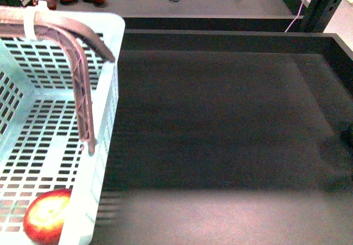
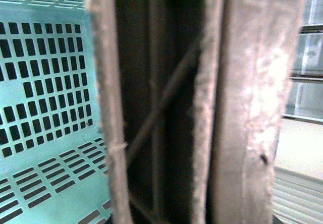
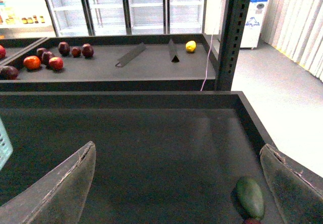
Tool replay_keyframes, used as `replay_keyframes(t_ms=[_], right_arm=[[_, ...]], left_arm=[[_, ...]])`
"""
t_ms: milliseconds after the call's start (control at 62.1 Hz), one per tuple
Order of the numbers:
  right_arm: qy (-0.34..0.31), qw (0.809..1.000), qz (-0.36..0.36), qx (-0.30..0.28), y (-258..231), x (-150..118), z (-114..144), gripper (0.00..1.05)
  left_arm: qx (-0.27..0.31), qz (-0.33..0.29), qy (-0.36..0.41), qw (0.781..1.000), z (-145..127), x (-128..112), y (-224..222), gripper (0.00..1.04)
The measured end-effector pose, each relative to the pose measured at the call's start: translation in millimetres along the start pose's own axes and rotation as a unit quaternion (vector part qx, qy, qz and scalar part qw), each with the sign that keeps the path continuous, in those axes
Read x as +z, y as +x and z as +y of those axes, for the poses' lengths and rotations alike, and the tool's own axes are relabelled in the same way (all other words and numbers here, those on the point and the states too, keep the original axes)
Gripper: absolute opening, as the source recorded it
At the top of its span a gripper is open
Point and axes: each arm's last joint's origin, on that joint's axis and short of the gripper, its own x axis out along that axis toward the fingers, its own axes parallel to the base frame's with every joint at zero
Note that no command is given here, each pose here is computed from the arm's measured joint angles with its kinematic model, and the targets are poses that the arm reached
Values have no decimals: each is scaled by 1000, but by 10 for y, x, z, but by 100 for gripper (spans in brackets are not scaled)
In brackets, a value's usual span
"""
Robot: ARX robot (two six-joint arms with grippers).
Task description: Pick apple with right arm and hold basket with left
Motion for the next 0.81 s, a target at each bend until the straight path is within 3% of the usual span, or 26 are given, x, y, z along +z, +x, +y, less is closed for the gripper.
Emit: replay_keyframes(t_ms=[403,806], right_arm=[[0,1000,0,0,0,0,0,96],[0,1000,0,0,0,0,0,96]], left_arm=[[61,3,-7,998,419,82,62,14],[72,2,-15,997,483,76,79,14]])
